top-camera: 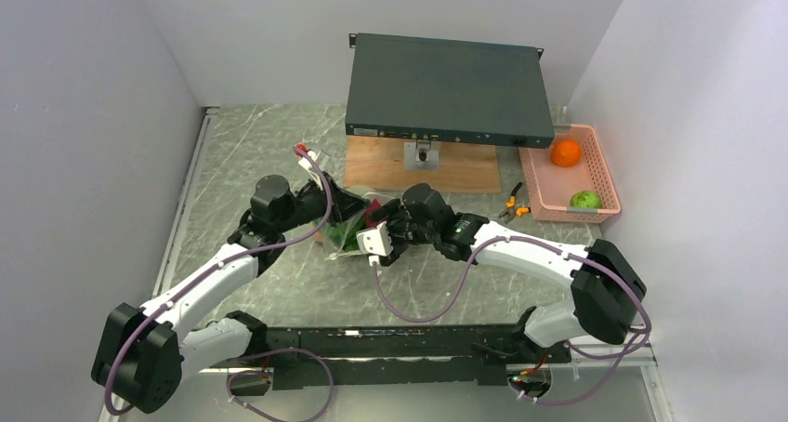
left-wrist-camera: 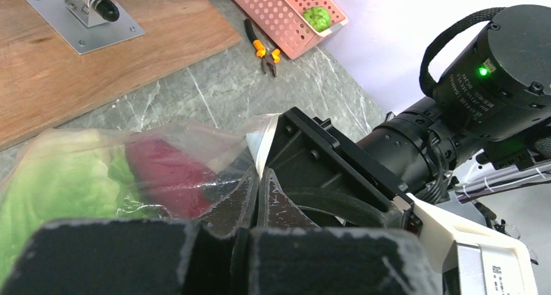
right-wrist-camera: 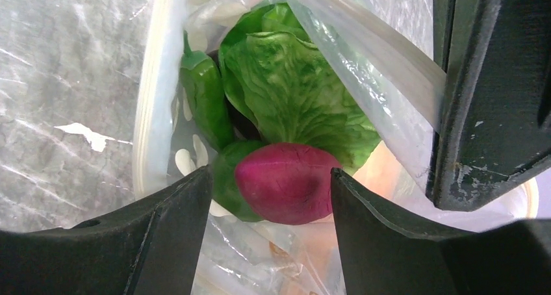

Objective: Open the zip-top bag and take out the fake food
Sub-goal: Pick up the fake vegetable from the zipper food storage bag.

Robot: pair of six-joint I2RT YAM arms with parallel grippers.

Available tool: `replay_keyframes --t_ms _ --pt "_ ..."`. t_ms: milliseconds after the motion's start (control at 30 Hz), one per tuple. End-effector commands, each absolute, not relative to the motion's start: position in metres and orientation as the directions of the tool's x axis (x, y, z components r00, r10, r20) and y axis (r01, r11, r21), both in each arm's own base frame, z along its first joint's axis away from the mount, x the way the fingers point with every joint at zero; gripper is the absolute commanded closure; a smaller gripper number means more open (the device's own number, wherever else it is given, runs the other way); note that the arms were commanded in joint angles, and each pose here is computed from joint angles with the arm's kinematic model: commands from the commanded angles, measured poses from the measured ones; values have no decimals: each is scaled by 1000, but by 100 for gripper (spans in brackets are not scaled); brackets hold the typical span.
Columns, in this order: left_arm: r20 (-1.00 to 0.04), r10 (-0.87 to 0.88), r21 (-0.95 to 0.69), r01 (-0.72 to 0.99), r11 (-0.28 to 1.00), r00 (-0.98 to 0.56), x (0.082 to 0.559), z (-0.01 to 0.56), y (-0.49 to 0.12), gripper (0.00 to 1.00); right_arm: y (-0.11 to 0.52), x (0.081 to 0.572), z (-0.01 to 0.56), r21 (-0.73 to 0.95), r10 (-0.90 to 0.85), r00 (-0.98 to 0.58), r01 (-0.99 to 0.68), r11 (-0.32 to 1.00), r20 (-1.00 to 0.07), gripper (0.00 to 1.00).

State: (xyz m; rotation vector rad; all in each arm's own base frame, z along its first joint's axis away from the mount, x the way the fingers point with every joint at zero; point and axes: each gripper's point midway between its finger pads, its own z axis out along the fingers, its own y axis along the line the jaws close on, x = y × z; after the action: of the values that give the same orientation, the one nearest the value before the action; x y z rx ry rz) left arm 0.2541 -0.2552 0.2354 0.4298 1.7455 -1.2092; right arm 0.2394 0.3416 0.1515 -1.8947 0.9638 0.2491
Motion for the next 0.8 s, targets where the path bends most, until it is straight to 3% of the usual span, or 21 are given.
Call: replay_keyframes --t_ms 0,467,600,767 --pt "-862 -232 -506 767 394 -450 251 259 -263 100 350 252 162 -705 -517 662 -694 -150 -542 32" --pt "-865 -224 -502 776 382 -449 248 259 -264 100 352 271 150 -736 -560 650 -669 -103 -513 38" --pt "-865 -223 -502 778 378 -450 248 260 -264 100 353 272 147 -736 -563 653 -668 -113 -506 44" --pt "-866 -223 -500 778 381 -447 248 260 -264 100 356 271 148 -733 -553 658 -670 -119 -512 61"
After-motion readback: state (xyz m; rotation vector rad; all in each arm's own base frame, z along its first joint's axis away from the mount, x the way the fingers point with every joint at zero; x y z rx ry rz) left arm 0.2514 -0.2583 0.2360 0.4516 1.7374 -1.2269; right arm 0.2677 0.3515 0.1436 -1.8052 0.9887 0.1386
